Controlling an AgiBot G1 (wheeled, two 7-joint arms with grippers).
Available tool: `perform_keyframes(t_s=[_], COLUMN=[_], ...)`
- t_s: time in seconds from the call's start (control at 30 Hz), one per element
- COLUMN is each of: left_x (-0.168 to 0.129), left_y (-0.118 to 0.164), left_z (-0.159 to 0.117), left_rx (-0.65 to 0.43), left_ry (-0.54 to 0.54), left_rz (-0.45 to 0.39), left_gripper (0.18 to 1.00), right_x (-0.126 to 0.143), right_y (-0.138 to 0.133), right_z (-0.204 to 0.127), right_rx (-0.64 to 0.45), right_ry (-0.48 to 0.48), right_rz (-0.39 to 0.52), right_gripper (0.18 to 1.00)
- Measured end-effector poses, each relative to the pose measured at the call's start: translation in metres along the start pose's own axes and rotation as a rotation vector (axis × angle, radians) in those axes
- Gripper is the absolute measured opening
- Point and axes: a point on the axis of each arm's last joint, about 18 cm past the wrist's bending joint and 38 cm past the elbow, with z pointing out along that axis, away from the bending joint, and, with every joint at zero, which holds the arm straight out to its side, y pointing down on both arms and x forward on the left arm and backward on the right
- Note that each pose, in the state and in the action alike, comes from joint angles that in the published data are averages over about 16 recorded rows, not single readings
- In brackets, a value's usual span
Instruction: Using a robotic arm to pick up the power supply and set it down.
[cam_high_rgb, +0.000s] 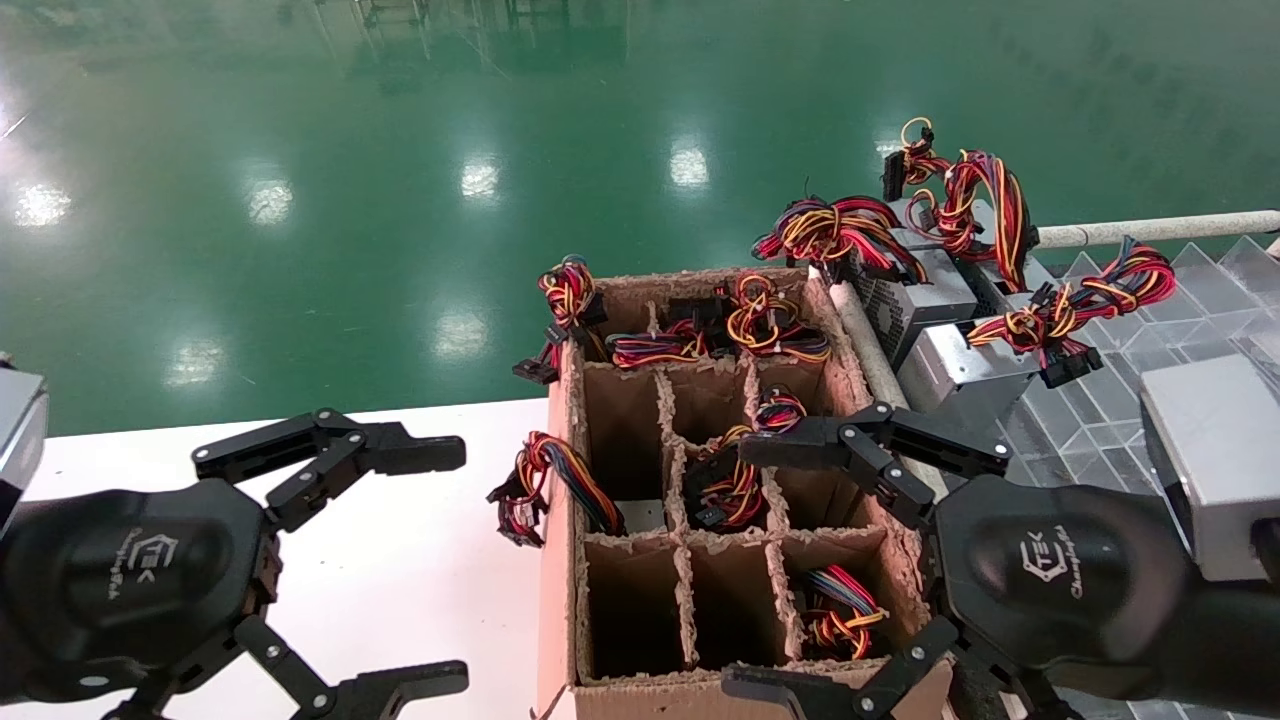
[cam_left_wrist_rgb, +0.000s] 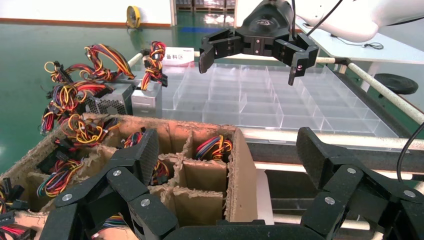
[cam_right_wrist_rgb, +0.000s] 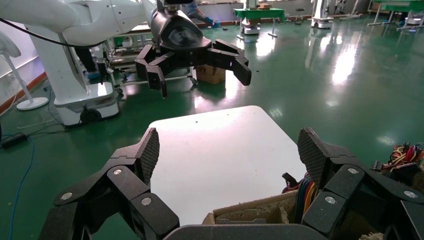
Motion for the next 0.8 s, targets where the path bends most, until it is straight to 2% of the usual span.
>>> perform_keyframes(t_s=[0.8], left_x=[0.0000], left_y=[0.0000], left_z=[0.0000], left_rx=[0.000], left_ry=[0.000], left_rz=[0.000], left_gripper=[1.001], right_x=[0.0000], right_y=[0.0000], right_z=[0.0000], right_rx=[0.000], right_ry=[0.000], right_rz=[0.000], right_gripper=[1.000])
